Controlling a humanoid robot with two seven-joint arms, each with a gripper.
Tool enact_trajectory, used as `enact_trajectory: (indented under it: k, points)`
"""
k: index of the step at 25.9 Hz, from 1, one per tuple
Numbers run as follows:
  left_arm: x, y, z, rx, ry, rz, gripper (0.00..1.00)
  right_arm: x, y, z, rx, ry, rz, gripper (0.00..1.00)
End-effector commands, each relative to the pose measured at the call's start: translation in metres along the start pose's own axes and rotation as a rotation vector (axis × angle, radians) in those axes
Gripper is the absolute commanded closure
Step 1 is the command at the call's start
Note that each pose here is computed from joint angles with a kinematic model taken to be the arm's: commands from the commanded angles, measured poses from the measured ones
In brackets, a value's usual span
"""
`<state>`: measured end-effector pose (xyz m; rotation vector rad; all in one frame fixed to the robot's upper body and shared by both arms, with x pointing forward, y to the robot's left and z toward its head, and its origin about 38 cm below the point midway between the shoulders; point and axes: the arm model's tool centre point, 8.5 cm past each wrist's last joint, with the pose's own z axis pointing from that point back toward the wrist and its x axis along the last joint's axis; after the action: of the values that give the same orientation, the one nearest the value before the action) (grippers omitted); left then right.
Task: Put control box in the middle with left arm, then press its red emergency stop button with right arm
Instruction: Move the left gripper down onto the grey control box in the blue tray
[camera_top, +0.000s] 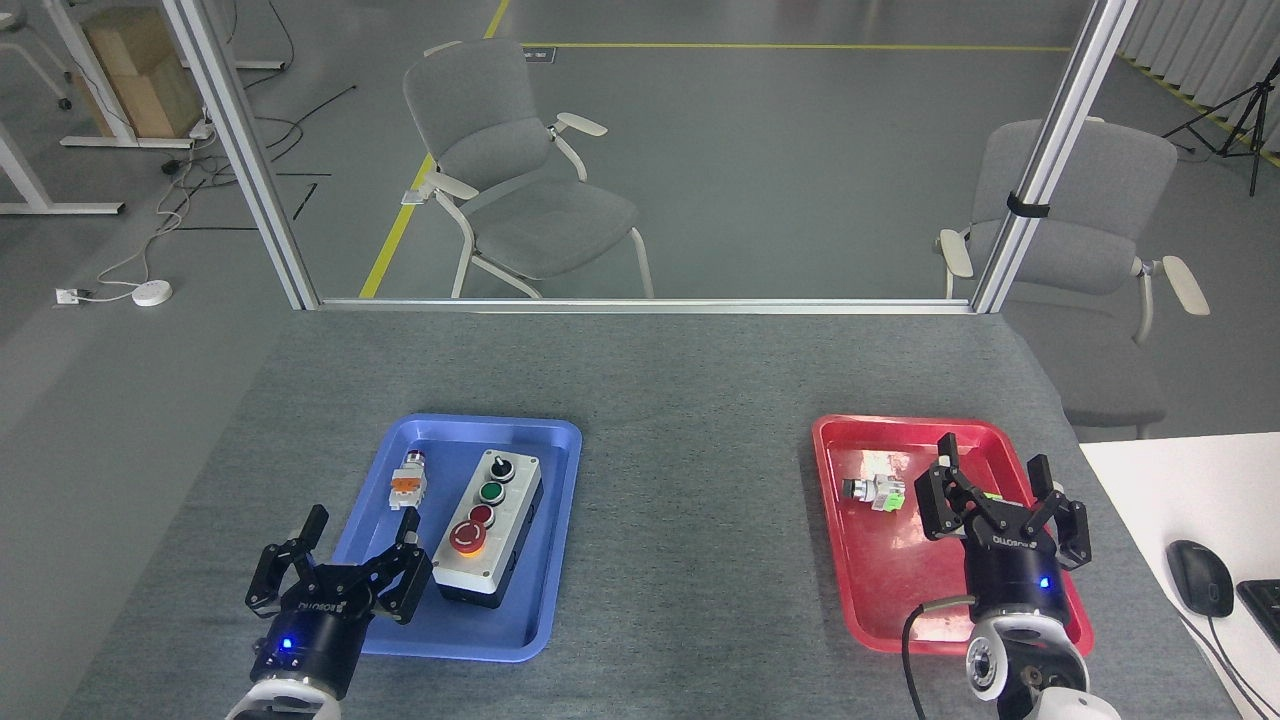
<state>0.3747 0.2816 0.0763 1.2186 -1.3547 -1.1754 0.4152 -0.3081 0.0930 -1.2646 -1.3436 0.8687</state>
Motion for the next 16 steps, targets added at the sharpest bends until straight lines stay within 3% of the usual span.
enact_trajectory:
  k: [1, 10, 16]
  points:
    - [-0.001, 0.0, 0.0, 0.003, 0.004, -0.007, 0.01, 0.0, 0.0, 0.0, 0.0, -0.002, 0.001, 0.01]
    - [0.01, -0.001, 0.015, 0.024, -0.036, 0.026, 0.01, -0.001, 0.0, -0.001, 0.001, 0.001, 0.002, 0.01]
    - [0.071, -0.043, 0.044, -0.075, -0.228, -0.018, 0.01, -0.001, -0.001, -0.001, -0.001, 0.001, 0.001, 0.01]
